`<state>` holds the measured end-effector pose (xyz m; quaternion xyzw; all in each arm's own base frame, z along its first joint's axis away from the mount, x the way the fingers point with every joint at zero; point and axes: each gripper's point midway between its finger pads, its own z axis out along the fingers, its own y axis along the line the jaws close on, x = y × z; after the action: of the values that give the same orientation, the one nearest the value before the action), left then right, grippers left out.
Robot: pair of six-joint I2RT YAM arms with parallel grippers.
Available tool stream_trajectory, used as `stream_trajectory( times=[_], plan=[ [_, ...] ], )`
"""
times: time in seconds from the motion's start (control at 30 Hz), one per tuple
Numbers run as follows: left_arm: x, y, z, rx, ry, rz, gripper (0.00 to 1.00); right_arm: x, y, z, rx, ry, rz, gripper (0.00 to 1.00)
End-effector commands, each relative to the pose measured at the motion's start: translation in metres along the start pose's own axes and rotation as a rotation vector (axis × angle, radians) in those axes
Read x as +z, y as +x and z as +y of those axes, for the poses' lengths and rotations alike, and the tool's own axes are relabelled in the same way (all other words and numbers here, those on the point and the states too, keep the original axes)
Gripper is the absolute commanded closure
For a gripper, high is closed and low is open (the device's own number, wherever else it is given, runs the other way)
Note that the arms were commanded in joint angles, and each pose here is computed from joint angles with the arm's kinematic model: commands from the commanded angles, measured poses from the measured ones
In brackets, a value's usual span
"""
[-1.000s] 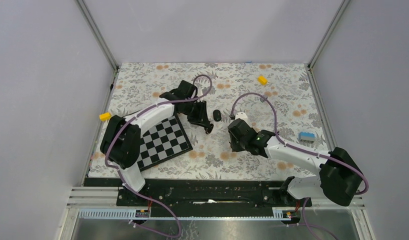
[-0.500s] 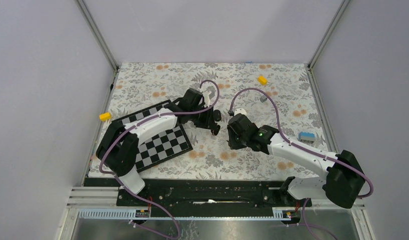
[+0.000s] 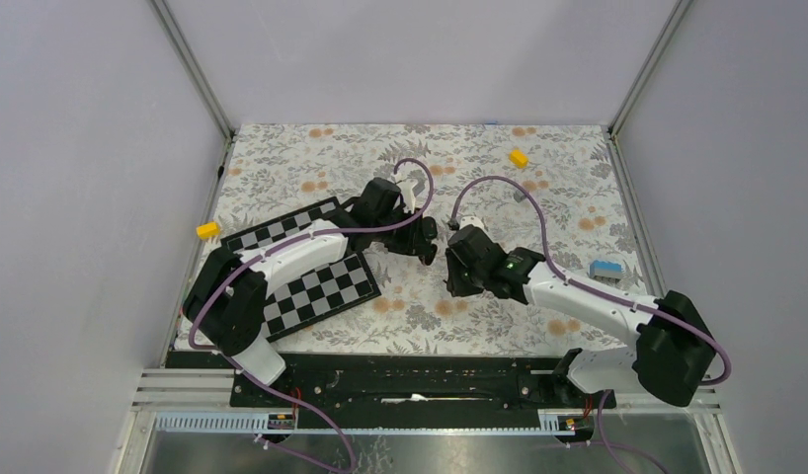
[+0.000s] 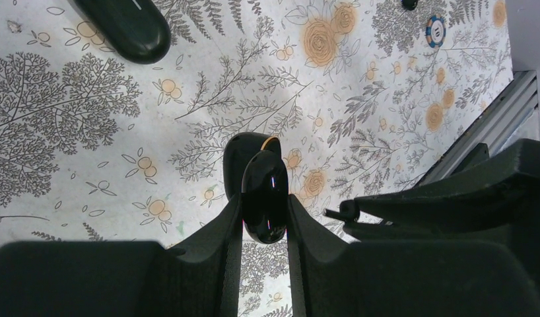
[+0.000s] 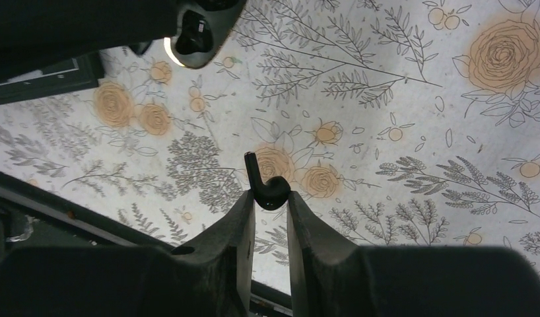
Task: Insert the wireless bluetooth earbuds into the charging case
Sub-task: Place the right earbud at the center of the board.
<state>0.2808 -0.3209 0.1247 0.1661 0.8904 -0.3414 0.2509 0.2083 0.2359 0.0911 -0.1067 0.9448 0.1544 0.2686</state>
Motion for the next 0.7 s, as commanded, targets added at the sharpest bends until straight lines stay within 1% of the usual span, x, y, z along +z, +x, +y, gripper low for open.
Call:
stream_trajectory(
  times=[0.0,0.27,0.43,0.47,0.5,0.53,0.6,0.63,0.67],
  plan=[
    [-0.009,-0.023,-0.004,0.031,-0.021,-0.07,1.0,0.013,0.01,-0.018,-0.041,0.075,0.012,0.85],
    [-0.013,-0.026,-0.002,0.034,-0.043,-0.077,1.0,0.038,0.035,-0.033,-0.076,0.121,0.077,0.85],
    [-0.013,-0.023,-0.001,0.031,-0.047,-0.065,1.0,0.05,0.038,-0.041,-0.092,0.162,0.083,0.83],
    [-0.013,-0.023,-0.001,0.031,-0.049,-0.064,1.0,0.052,0.038,-0.043,-0.1,0.176,0.085,0.81],
    [-0.013,-0.023,0.0,0.032,-0.05,-0.062,1.0,0.053,0.037,-0.046,-0.107,0.193,0.081,0.77],
    [-0.014,-0.024,-0.001,0.033,-0.051,-0.063,1.0,0.054,0.036,-0.049,-0.111,0.207,0.081,0.69],
    [-0.014,-0.023,-0.001,0.034,-0.052,-0.06,1.0,0.054,0.036,-0.055,-0.116,0.237,0.087,0.59],
    [-0.014,-0.023,-0.001,0.035,-0.05,-0.06,1.0,0.055,0.035,-0.057,-0.115,0.247,0.088,0.55],
    [-0.014,-0.023,-0.001,0.035,-0.051,-0.057,1.0,0.055,0.036,-0.06,-0.116,0.256,0.091,0.54]
  ],
)
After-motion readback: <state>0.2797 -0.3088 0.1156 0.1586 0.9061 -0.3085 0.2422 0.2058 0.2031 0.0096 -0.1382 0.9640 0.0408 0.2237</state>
